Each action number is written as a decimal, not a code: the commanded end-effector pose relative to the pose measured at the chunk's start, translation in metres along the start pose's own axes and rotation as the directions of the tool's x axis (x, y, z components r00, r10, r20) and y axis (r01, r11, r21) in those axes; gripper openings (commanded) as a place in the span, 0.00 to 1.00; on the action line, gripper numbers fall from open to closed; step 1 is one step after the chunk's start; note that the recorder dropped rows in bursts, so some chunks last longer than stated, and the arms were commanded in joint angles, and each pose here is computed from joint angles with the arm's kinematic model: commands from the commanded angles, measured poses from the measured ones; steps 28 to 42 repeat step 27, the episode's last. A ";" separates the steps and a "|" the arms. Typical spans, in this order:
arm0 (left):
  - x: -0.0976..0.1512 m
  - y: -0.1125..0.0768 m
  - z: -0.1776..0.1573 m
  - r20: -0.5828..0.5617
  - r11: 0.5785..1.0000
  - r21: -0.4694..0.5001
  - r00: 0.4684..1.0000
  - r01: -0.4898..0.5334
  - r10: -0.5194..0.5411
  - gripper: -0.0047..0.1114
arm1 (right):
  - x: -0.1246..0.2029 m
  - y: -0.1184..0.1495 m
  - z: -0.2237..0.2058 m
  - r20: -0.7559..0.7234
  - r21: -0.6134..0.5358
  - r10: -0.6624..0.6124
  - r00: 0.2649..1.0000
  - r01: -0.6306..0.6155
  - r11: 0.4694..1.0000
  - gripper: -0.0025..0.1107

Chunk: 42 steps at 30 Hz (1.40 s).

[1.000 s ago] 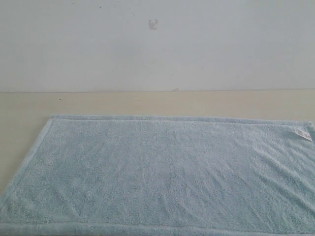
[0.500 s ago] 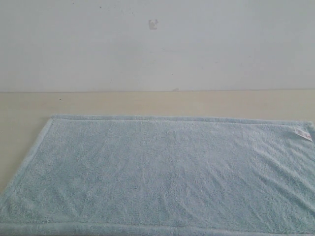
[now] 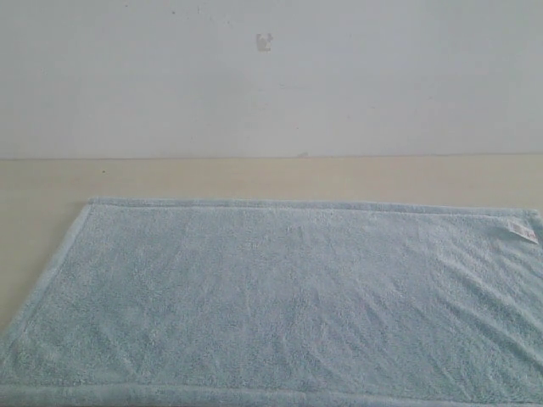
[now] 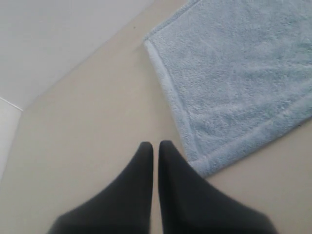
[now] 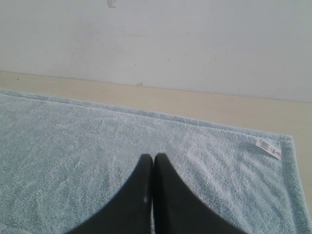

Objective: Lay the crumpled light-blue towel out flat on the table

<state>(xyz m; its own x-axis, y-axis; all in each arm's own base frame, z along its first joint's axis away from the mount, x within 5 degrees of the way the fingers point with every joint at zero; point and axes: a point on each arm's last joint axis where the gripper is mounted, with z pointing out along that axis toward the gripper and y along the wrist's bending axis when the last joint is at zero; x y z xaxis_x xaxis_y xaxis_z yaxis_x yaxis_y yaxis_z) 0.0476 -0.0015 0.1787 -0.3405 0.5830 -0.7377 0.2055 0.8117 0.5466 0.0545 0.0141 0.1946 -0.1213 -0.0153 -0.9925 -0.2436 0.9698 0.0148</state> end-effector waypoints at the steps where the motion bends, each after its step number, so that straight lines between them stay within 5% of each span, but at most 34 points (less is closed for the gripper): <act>1: 0.003 -0.005 0.003 0.001 0.987 0.028 0.988 0.156 -0.156 0.08 | 0.000 0.000 0.000 0.007 0.001 -0.009 1.000 0.009 1.000 0.02; 4: -0.003 0.002 0.004 0.134 0.883 -0.012 0.876 0.469 -0.464 0.08 | 0.000 0.000 0.000 0.007 0.001 -0.009 1.000 0.009 1.000 0.02; 6: -0.009 0.007 0.003 0.213 0.816 -0.007 0.799 0.577 -0.563 0.08 | 0.000 0.000 0.000 0.007 0.001 -0.009 1.000 0.009 1.000 0.02; 42: -0.009 0.007 0.003 0.211 0.819 -0.009 0.801 0.574 -0.559 0.08 | 0.000 0.000 0.000 0.007 0.001 -0.009 1.000 0.009 1.000 0.02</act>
